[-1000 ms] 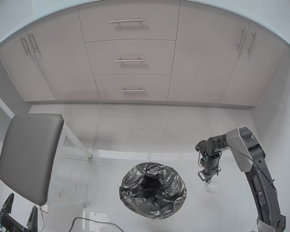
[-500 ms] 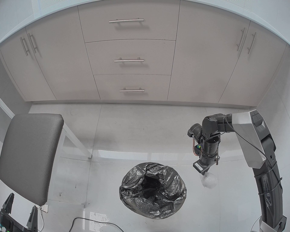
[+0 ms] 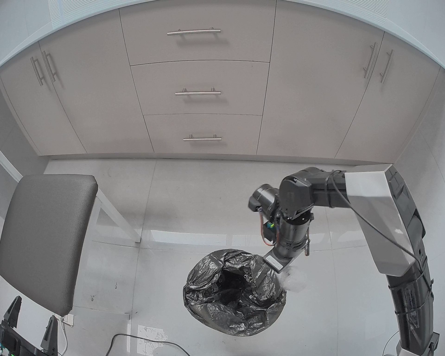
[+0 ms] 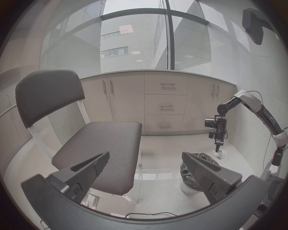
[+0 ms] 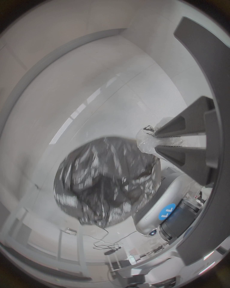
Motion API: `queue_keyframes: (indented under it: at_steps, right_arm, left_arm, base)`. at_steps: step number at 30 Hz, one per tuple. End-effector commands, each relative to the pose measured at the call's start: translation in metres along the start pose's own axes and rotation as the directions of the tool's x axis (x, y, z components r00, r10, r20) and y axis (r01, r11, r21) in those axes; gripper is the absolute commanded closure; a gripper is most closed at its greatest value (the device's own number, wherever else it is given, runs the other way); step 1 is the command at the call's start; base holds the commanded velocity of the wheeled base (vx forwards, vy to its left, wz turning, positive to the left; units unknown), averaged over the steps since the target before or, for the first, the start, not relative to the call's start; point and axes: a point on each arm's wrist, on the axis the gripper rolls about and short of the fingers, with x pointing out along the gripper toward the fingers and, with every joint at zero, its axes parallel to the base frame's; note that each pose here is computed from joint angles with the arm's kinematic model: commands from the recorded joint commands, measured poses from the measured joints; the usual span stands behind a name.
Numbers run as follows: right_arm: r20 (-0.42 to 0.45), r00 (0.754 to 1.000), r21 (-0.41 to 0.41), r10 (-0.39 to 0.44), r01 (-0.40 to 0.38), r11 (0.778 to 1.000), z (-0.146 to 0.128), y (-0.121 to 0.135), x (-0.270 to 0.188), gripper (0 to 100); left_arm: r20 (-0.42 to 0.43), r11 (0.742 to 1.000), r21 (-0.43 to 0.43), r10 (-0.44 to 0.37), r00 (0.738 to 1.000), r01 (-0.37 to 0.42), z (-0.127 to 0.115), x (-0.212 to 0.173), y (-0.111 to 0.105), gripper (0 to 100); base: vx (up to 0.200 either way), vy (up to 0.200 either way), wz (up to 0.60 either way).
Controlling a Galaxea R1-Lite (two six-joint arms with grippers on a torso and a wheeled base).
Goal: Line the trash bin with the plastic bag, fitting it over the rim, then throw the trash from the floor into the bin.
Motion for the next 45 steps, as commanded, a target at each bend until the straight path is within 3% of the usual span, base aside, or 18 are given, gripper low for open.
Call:
queue_keyframes:
  at_steps: [1,15,29,30,45]
  right_arm:
    - [0.051,0.999,-0.092,-0.006,0.011,0.996,0.003,0.041,-0.018,100]
    - [0.13,0.991,-0.208,0.005,0.022,0.978,0.008,0.101,-0.02,100]
    - [0.134,0.991,-0.214,0.003,0.026,0.976,0.013,0.106,-0.004,100]
    - [0.137,0.991,-0.213,0.003,0.026,0.977,0.013,0.106,-0.005,0]
    - [0.16,0.987,-0.2,0.002,0.03,0.979,0.013,0.102,-0.015,0]
  left_arm:
    - [-0.003,1.0,0.0,0.0,1.0,0.0,-0.005,0.0,0.0,0]
    - [-0.003,1.0,0.002,0.0,1.0,0.0,-0.005,0.0,0.0,0]
    - [-0.003,1.0,0.002,0.0,1.0,0.0,-0.005,0.0,0.0,0]
    - [-0.003,1.0,0.002,0.0,1.0,0.0,-0.005,0.0,0.0,0]
    - [-0.003,1.0,0.002,0.0,1.0,0.0,-0.005,0.0,0.0,0]
  base:
    - [0.0,0.0,0.0]
    - [0.0,0.0,0.0]
    - [0.0,0.0,0.0]
    - [0.0,0.0,0.0]
    - [0.0,0.0,0.0]
